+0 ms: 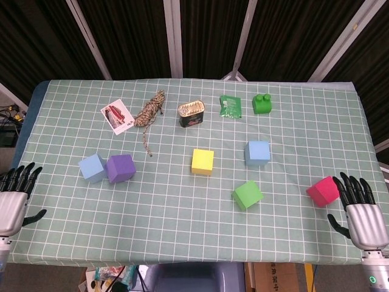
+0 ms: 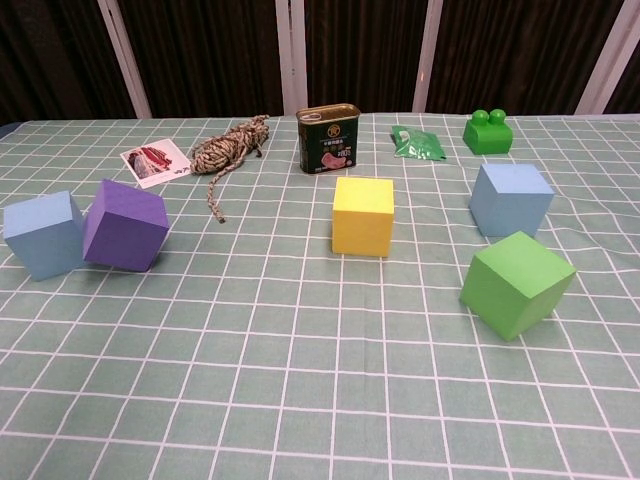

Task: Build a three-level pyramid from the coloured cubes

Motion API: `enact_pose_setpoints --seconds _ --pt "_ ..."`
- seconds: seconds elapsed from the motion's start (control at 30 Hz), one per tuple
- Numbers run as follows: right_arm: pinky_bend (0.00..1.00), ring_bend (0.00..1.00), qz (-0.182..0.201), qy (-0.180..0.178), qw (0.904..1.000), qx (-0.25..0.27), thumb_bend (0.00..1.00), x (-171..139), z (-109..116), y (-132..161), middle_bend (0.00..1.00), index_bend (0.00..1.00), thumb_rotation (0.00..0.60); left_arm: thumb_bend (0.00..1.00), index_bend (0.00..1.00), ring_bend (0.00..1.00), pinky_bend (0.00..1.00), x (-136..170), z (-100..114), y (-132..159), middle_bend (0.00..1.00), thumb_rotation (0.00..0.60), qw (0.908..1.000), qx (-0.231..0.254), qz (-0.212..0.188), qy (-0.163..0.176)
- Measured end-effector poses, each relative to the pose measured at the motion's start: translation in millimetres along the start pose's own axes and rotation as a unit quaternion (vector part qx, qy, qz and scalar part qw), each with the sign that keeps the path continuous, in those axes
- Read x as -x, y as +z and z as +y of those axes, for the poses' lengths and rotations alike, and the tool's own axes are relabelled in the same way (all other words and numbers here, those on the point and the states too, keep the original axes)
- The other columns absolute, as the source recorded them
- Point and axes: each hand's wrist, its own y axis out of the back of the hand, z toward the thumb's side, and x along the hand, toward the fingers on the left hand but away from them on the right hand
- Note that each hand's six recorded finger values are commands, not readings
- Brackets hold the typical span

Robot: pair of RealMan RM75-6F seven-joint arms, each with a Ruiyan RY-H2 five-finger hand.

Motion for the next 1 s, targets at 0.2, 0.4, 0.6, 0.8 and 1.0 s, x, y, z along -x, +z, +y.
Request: enact_pose_setpoints --seconds 0.2,0.4,0.6,0.8,1.0 --pt "0.00 0.00 -0.003 0.002 1.0000 0.007 0.30 -1 1 -2 0.00 0.00 0.600 0.00 0.00 0.00 0.03 -9 0 9 0.00 0.600 0.9998 0.012 0.003 -0.013" --pt "0.00 0.00 -0.003 0.005 0.9999 0.013 0.29 -1 1 -2 0.00 0.00 0.600 0.04 0.00 0.00 0.04 -26 3 25 0.00 0.600 0.9997 0.010 0.001 -0.023" --pt "0.00 0.00 -0.004 0.008 0.9998 0.016 0.29 0 0 -2 0.00 0.00 0.600 0.09 0.00 0.00 0.06 -50 4 49 0.06 0.600 0.9988 0.018 0.007 -0.045" --pt "0.00 0.00 -0.005 0.011 0.9998 0.019 0.29 0 0 -3 0.00 0.00 0.600 0.14 0.00 0.00 0.06 -71 4 79 0.09 0.600 0.9966 0.028 0.010 -0.077" --pt "0.00 0.00 -0.006 0.013 0.9997 0.022 0.29 -1 0 -3 0.00 0.00 0.600 0.20 0.00 0.00 0.07 -90 -2 110 0.12 0.600 0.9929 0.041 0.014 -0.111"
